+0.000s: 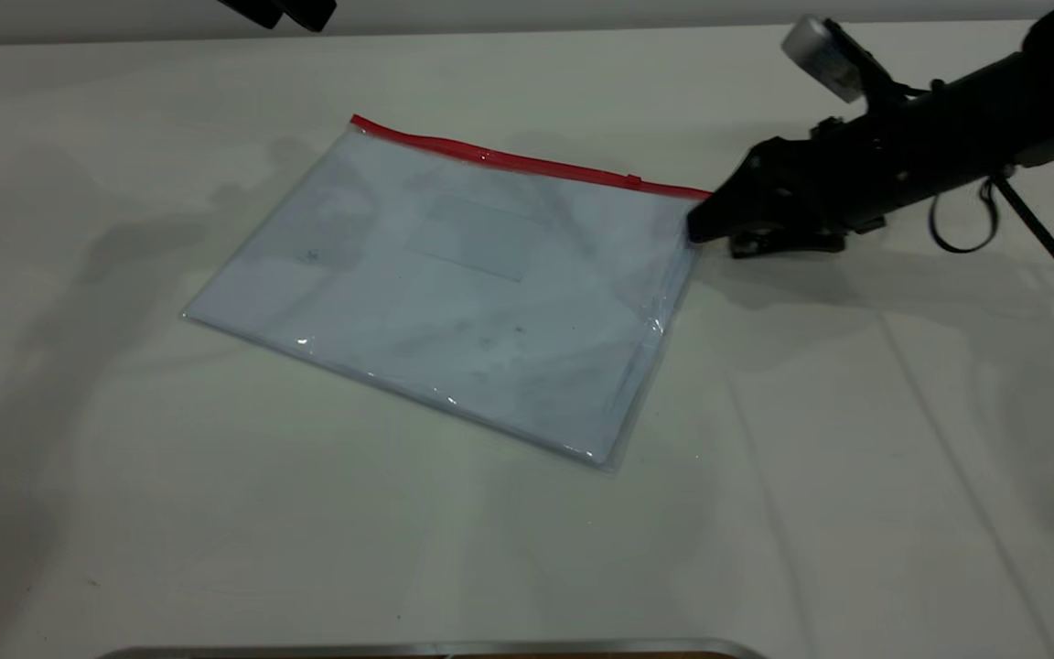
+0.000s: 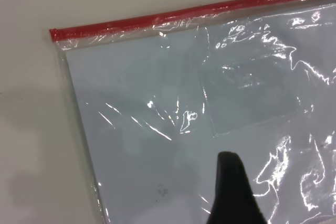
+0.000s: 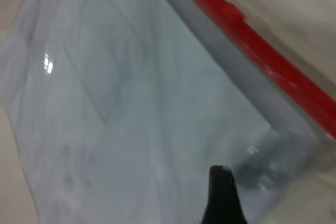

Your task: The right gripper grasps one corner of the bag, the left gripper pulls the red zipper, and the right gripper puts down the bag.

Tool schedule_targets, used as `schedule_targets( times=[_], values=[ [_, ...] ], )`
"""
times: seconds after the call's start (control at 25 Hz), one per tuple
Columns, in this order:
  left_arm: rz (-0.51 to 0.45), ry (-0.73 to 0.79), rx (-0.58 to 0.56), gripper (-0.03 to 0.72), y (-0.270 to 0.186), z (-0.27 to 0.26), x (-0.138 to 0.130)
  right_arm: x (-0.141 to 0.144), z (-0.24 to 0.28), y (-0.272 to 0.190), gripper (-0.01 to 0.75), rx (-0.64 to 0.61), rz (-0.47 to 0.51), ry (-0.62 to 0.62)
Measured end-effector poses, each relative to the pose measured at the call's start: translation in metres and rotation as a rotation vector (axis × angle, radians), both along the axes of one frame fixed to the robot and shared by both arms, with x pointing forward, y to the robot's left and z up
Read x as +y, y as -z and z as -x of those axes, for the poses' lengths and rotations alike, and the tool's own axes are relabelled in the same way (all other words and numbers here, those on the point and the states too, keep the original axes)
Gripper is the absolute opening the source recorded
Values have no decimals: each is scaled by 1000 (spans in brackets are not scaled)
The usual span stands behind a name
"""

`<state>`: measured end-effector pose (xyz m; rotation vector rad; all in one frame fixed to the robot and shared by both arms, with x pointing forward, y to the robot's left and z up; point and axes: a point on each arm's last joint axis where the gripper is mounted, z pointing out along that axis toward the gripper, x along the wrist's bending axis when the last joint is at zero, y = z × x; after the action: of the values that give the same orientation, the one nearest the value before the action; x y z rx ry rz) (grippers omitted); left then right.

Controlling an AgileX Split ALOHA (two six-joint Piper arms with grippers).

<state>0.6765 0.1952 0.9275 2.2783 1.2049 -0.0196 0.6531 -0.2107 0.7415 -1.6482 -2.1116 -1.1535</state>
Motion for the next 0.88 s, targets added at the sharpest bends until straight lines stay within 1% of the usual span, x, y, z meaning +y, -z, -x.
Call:
schedule_targets(
  times=[0.28, 0.36, 0.4, 0.48, 0.52, 0.68, 0.72, 0.76, 0.88],
  values=[
    [-2, -10, -17, 537, 0, -2, 0, 26, 0, 0, 578, -62, -1, -9],
    [-2, -14, -21, 537, 0, -2, 0, 30, 0, 0, 564, -69, -4, 0],
    [-1, -15, -22, 537, 0, -2, 0, 31, -1, 0, 541, -74, -5, 1],
    [-2, -16, -24, 537, 0, -3, 1, 32, -1, -1, 464, -81, -7, 7],
    [-2, -15, -24, 537, 0, -3, 1, 32, -2, -1, 404, -83, -9, 12],
    [-4, -12, -30, 537, 0, -3, 1, 32, -2, -1, 121, -106, -8, -5],
    [-6, -6, -34, 537, -1, -3, 1, 33, -2, -2, 60, -116, -17, -19],
    [-10, 7, -42, 537, -1, -3, 1, 34, -1, -3, 39, -126, -23, -31],
    [-36, 89, -91, 537, -1, -3, 0, 36, 0, -5, 34, -159, -44, -83]
  ],
)
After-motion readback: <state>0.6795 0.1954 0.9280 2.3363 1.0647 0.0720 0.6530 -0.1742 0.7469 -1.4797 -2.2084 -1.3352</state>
